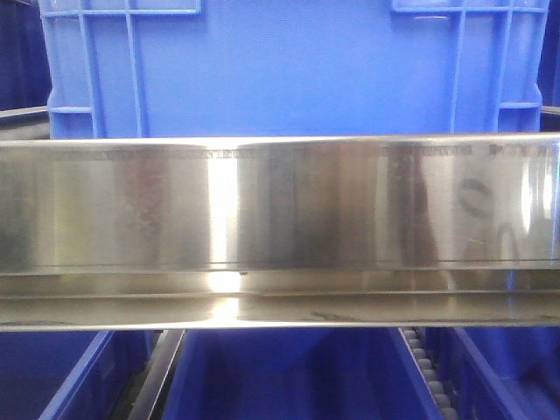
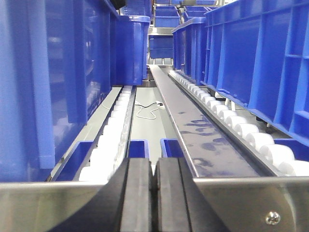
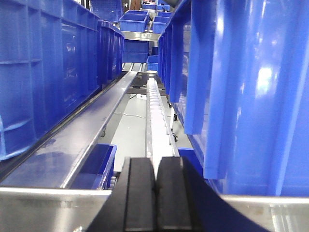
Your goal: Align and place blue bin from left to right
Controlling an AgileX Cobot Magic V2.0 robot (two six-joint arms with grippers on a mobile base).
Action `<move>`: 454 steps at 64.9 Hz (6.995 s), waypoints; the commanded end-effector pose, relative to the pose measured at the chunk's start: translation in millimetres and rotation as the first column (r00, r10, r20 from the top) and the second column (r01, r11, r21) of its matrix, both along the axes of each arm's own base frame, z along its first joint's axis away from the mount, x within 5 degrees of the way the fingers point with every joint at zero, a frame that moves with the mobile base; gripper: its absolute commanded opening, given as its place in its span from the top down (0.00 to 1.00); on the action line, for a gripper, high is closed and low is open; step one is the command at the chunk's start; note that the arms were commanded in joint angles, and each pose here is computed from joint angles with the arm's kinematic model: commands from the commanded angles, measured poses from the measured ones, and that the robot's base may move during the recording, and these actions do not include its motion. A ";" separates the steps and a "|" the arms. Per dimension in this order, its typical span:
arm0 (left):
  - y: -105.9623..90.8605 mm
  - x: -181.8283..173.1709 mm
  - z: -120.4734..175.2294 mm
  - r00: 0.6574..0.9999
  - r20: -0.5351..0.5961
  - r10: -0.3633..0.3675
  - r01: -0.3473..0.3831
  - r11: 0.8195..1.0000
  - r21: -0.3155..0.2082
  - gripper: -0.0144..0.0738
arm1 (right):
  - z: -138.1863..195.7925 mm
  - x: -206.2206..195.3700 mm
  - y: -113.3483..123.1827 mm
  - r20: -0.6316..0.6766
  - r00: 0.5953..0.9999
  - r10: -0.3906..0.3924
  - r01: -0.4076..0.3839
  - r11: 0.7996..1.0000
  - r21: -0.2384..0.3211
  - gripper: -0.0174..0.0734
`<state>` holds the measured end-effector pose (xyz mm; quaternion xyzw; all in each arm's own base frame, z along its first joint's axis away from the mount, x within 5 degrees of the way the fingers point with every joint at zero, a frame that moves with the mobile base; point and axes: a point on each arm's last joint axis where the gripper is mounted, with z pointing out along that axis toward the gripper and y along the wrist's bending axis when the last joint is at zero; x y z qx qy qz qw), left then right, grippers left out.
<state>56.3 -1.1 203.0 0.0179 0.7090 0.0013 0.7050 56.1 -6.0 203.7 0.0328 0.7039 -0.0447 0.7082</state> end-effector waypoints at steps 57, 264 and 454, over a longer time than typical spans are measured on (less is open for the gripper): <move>-1.1 -1.0 16.3 0.987 0.160 -0.014 0.014 1.000 0.004 0.96 | 8.2 -0.2 -0.3 0.065 0.998 -0.004 0.004 1.000 -0.008 0.90; -118.6 324.7 215.0 0.651 -0.758 -0.031 0.065 0.998 0.015 0.16 | 217.8 323.6 73.7 -0.764 0.587 0.267 -0.206 0.962 0.178 0.19; -106.8 285.4 310.0 0.843 -0.525 -0.117 0.081 0.993 -0.091 0.96 | 317.4 278.0 66.2 -0.519 0.800 0.302 -0.261 0.953 0.152 0.88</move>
